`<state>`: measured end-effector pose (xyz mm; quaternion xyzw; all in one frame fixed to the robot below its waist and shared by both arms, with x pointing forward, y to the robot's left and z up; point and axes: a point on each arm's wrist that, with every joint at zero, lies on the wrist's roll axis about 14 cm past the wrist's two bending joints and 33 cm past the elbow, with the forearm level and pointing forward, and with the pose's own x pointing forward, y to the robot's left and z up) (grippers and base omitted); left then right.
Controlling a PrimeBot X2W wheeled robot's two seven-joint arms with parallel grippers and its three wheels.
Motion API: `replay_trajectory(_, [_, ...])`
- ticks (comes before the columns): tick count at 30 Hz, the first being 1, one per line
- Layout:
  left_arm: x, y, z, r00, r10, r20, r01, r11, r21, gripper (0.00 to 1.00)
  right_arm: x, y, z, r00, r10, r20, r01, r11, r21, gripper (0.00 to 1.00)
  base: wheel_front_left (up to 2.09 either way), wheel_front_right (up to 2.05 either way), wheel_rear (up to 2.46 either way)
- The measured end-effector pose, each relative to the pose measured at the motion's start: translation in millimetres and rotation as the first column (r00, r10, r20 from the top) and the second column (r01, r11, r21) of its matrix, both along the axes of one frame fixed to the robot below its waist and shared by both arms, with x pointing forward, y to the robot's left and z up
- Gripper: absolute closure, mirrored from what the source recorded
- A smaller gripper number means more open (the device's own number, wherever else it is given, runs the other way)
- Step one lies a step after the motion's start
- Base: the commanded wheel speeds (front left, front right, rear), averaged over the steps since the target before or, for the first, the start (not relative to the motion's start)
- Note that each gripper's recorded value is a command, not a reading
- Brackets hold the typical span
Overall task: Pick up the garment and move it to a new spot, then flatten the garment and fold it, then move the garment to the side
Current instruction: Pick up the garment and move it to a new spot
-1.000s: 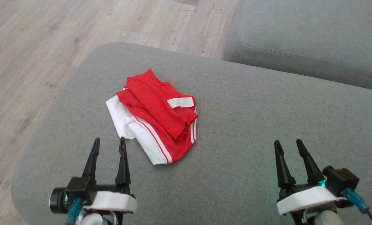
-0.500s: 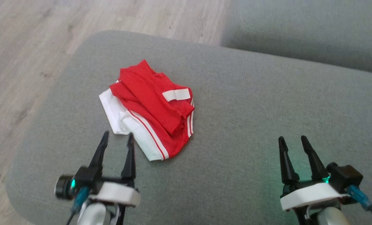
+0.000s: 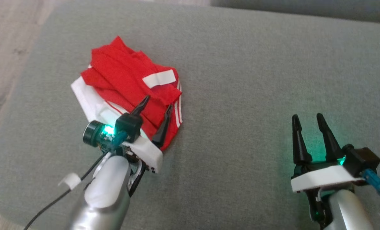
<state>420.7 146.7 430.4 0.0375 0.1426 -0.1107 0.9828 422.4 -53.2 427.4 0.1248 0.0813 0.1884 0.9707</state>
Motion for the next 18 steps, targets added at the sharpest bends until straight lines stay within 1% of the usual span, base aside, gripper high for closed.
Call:
replay_trajectory(5, [12.8, -6.4, -22.5, 0.997, -0.023, -0.072, 0.024, 1.0, 0.015, 0.0, 4.5, -13.2, -10.6, 0.999, -0.037, -0.022, 0.036, 0.999, -0.011, 0.0, 0.0, 0.0, 0.0])
replay_trajectory(13, [23.6, -2.6, -43.6, 0.991, 0.011, -0.134, -0.003, 0.998, 0.061, 0.0, 7.5, -28.1, -15.5, 0.996, -0.079, -0.032, 0.078, 0.997, -0.02, 0.0, 0.0, 0.0, 0.0])
replay_trajectory(14, [23.5, -1.6, -44.7, 0.99, 0.015, -0.138, -0.006, 0.998, 0.064, 0.01, 7.4, -28.6, -15.2, 0.996, -0.08, -0.031, 0.079, 0.997, -0.02, 0.0, 0.0, 0.0, 0.0])
replay_trajectory(15, [24.9, -0.1, -42.3, 0.992, 0.022, -0.124, -0.015, 0.998, 0.058, 1.0, 7.2, -29.0, -14.2, 0.996, -0.081, -0.029, 0.08, 0.997, -0.02, 0.0, 0.0, 0.0, 0.0])
replay_trajectory(18, [28.2, -0.3, -30.3, 0.997, 0.024, -0.069, -0.021, 0.999, 0.042, 1.0, 6.1, -29.1, -11.1, 0.996, -0.081, -0.023, 0.08, 0.997, -0.02, 0.0, 0.0, 0.0, 0.0])
